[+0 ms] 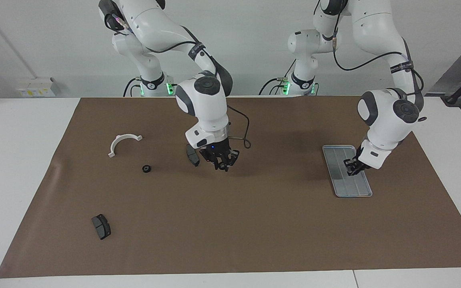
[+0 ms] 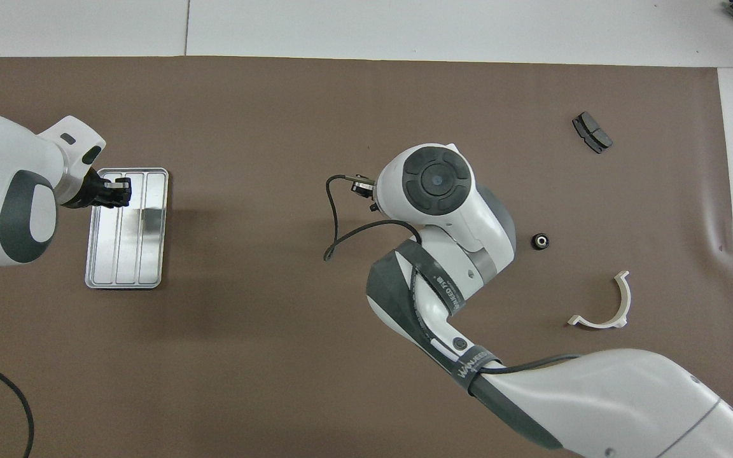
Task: Pick bearing gear from pile to tray
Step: 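Carry the gear to the tray while the right gripper carries another, then release the gear on the tray while the right gripper sets another down, then grasp the center gear with the left gripper while the right gripper withdraws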
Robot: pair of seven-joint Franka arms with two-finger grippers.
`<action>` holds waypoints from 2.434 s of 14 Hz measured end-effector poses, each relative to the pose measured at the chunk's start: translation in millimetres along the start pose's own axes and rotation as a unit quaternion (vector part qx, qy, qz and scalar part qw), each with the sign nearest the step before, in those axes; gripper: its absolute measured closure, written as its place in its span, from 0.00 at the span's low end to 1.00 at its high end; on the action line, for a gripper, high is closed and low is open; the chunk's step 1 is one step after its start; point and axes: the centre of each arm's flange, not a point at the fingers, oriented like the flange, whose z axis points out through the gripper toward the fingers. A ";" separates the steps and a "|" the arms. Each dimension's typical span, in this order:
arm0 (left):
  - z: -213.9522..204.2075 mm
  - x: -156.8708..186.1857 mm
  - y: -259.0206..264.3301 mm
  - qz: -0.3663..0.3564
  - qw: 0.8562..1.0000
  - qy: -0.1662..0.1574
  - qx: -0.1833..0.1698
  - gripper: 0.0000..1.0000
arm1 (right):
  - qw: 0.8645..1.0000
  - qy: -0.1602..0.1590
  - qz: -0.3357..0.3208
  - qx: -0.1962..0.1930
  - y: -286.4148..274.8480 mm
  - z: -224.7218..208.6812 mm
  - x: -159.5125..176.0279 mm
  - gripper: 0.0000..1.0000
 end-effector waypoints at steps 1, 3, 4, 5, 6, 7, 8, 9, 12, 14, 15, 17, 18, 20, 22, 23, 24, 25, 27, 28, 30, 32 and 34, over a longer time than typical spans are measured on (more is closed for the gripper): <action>9.4 -8.7 -0.4 0.000 1.000 0.000 0.000 0.75 | 1.000 0.008 0.007 0.000 -14.4 14.1 -6.4 0.65; 18.3 -21.2 5.6 0.006 1.000 -0.003 -0.001 0.75 | 1.000 0.010 0.017 0.012 -35.7 38.8 -19.2 0.65; 16.9 -23.0 8.0 0.008 1.000 -0.002 -0.002 0.67 | 1.000 0.010 0.018 0.014 -40.1 46.7 -23.1 0.65; 14.0 -23.0 9.9 0.010 1.000 0.001 -0.002 0.57 | 1.000 0.015 0.018 0.014 -42.3 51.9 -25.2 0.65; 11.3 -22.5 10.7 0.010 1.000 0.004 -0.002 0.47 | 1.000 0.019 0.016 0.012 -42.6 54.8 -25.9 0.65; 8.0 -21.0 11.8 0.011 1.000 0.009 -0.003 0.34 | 1.000 0.021 0.013 0.011 -42.4 56.1 -25.9 0.65; 3.1 -18.0 15.0 0.013 1.000 0.015 -0.004 0.21 | 1.000 0.022 0.012 0.010 -42.3 56.7 -26.3 0.65; -2.6 -14.8 22.4 0.016 1.000 0.021 -0.005 0.08 | 1.000 0.021 0.011 0.009 -42.0 58.4 -27.6 0.65; -22.6 -9.1 74.0 0.013 0.999 0.035 -0.012 0.06 | 1.000 0.017 0.007 0.004 -40.5 65.1 -32.5 0.48; -38.2 -7.4 110.4 0.005 0.999 0.038 -0.024 0.06 | 1.000 0.018 0.006 0.003 -40.4 65.2 -32.7 0.23; -44.5 -6.8 125.2 -0.002 0.999 0.040 -0.033 0.05 | 1.000 0.022 0.004 0.003 -40.4 63.5 -31.3 0.13; -53.4 -5.3 157.8 -0.012 0.998 0.046 -0.048 0.06 | 0.999 0.037 0.004 -0.005 -34.6 47.6 -19.1 0.00; -56.9 -4.4 179.1 -0.018 0.997 0.048 -0.055 0.07 | 0.999 0.045 0.004 -0.015 -25.9 32.6 -6.5 0.00; -58.1 -3.4 233.9 -0.017 0.996 0.048 -0.067 0.10 | 0.998 0.059 -0.010 -0.033 1.7 -2.9 26.1 0.00; -45.2 -8.5 284.6 0.004 0.996 0.044 -0.072 0.09 | 0.997 0.049 -0.029 -0.044 34.7 -28.7 53.7 0.00; -33.5 -14.2 307.2 0.017 0.997 0.037 -0.072 0.09 | 0.997 0.035 -0.047 -0.053 55.2 -37.4 67.8 0.00; -22.9 -19.7 325.1 0.029 0.997 0.032 -0.071 0.09 | 0.996 0.018 -0.069 -0.060 75.8 -42.5 80.6 0.00; -14.4 -24.7 340.6 0.040 0.996 0.030 -0.071 0.09 | 0.994 0.000 -0.090 -0.063 97.8 -44.7 92.6 0.00; -6.9 -30.4 360.2 0.056 0.995 0.034 -0.072 0.09 | 0.989 -0.032 -0.132 -0.057 148.3 -45.5 114.4 0.00; -6.4 -33.1 365.9 0.065 0.995 0.037 -0.068 0.09 | 0.986 -0.046 -0.153 -0.052 173.4 -45.0 121.6 0.00; -5.8 -39.8 375.9 0.083 0.994 0.042 -0.059 0.10 | 0.978 -0.069 -0.194 -0.044 212.7 -39.7 126.1 0.00; 12.1 -52.0 392.1 0.115 0.992 0.041 -0.037 0.10 | 0.969 -0.082 -0.233 -0.029 246.5 -27.6 125.2 0.00; 35.3 -68.8 414.7 0.141 0.989 0.033 -0.025 0.11 | 0.961 -0.079 -0.264 -0.011 284.4 -9.3 120.4 0.00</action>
